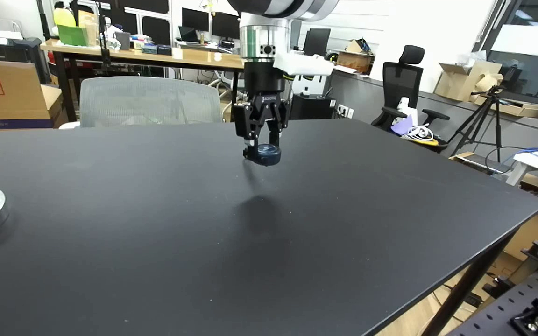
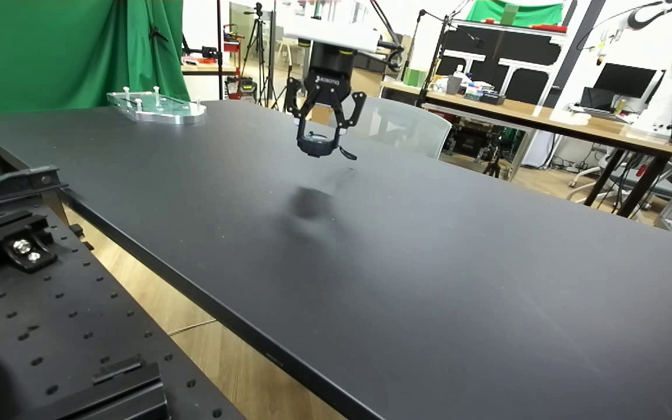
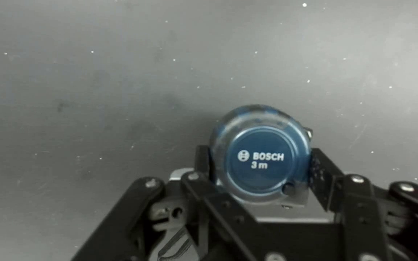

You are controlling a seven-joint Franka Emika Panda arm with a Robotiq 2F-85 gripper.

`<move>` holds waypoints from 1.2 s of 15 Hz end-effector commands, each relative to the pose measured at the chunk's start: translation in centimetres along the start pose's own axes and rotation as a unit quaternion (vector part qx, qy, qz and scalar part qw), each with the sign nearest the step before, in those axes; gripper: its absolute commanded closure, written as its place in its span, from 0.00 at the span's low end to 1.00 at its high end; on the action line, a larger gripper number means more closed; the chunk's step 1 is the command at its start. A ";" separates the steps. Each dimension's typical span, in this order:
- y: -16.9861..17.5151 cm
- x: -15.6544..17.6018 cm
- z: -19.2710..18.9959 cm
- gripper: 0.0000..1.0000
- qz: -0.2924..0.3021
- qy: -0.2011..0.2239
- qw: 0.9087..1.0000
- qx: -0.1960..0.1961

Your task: Move the black measuring tape to the left

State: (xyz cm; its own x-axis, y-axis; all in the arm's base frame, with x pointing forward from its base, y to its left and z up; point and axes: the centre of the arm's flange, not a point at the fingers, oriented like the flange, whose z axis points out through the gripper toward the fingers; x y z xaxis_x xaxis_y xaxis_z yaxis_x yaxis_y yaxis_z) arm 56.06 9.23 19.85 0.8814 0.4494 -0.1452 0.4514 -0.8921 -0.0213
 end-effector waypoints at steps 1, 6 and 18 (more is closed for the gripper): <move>-1.8 0.6 0.1 0.58 -0.004 -0.015 1.000 -0.004; -2.6 1.0 2.1 0.58 -0.014 -0.031 0.999 -0.008; -2.7 0.4 2.2 0.00 -0.029 -0.041 0.999 -0.003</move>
State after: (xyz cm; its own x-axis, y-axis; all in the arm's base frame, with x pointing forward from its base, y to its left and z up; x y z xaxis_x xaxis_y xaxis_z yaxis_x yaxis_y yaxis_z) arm 54.62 11.59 16.16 0.8364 0.5017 -0.2209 0.5081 -0.8608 -0.0312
